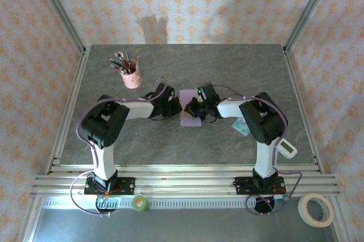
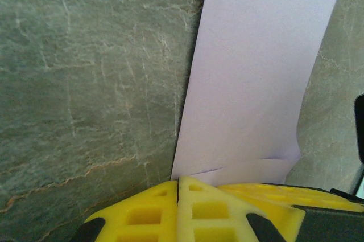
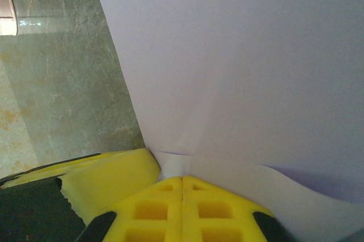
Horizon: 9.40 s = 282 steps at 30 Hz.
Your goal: Fold a paper plane with a square sheet of paper (pick it up from the middle)
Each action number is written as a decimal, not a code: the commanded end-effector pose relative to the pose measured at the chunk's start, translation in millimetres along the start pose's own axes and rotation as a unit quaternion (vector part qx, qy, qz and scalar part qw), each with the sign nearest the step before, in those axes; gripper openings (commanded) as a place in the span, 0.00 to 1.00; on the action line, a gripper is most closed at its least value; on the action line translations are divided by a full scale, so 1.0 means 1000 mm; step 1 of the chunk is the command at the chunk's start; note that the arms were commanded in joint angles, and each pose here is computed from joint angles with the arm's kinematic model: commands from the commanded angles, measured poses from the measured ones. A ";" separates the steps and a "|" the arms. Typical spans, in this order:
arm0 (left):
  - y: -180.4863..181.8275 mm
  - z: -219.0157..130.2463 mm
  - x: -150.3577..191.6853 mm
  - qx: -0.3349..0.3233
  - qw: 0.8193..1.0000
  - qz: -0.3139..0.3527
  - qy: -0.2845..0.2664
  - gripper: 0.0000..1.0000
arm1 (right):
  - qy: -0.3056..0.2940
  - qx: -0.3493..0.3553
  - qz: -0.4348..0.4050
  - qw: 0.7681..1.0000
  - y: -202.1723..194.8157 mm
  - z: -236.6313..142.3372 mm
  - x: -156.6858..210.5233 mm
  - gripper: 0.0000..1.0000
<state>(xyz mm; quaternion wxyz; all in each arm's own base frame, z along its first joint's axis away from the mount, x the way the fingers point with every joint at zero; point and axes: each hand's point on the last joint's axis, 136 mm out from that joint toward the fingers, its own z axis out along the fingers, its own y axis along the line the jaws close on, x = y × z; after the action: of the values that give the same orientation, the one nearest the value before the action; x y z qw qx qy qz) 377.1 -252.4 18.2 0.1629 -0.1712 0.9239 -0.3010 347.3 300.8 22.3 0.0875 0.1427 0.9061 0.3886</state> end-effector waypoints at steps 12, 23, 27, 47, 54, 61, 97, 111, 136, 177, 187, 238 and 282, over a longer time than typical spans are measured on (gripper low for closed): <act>0.057 0.012 0.020 -0.102 0.995 0.009 0.022 0.00 | -0.025 0.057 -0.005 0.998 -0.022 -0.014 -0.010 0.00; -0.014 -0.011 -0.005 0.022 0.999 0.033 -0.020 0.00 | -0.018 0.093 0.019 0.995 -0.059 -0.006 0.001 0.00; -0.027 -0.016 0.002 0.064 0.998 0.021 -0.007 0.00 | -0.020 0.094 0.021 0.995 -0.060 -0.006 0.000 0.00; 0.037 0.001 0.022 -0.077 0.997 0.005 0.017 0.00 | -0.034 0.066 0.008 0.997 -0.047 -0.012 -0.011 0.00; 0.072 0.007 0.032 -0.142 0.989 -0.004 0.030 0.00 | -0.068 0.089 0.012 0.994 -0.065 -0.026 -0.032 0.00; 0.084 0.009 0.038 -0.157 0.987 -0.005 0.037 0.00 | -0.116 0.096 0.047 0.987 -0.086 -0.057 -0.068 0.00; -0.047 -0.027 0.000 0.058 0.998 0.020 -0.014 0.00 | -0.049 0.125 0.025 0.991 -0.069 -0.015 -0.022 0.00; -0.055 -0.013 0.040 0.086 0.996 -0.029 0.018 0.06 | -0.047 0.136 0.044 0.989 -0.079 -0.014 -0.018 0.00; -0.032 0.006 0.033 0.045 0.998 -0.051 -0.008 0.06 | -0.046 0.140 0.042 0.988 -0.080 -0.015 -0.017 0.00; 0.044 -0.004 0.060 -0.047 0.996 -0.074 -0.007 0.05 | -0.043 0.196 0.051 0.978 -0.119 -0.019 -0.008 0.00; 0.056 -0.002 0.069 -0.057 0.995 -0.078 0.004 0.00 | -0.053 0.104 -0.024 0.993 -0.045 -0.025 -0.037 0.00; 0.051 -0.001 0.063 -0.072 0.996 -0.056 0.014 0.00 | -0.124 0.131 -0.044 0.983 -0.055 -0.087 -0.102 0.00; 0.010 0.009 0.058 -0.001 0.999 -0.017 0.037 0.00 | 0.006 0.165 -0.069 0.984 -0.078 -0.011 -0.014 0.00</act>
<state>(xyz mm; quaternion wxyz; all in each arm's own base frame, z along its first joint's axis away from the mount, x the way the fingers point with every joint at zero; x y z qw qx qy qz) 343.1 -292.1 18.8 0.1475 -0.1668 0.9111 -0.3469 361.7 265.2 20.0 0.1207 0.0755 0.9400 0.3100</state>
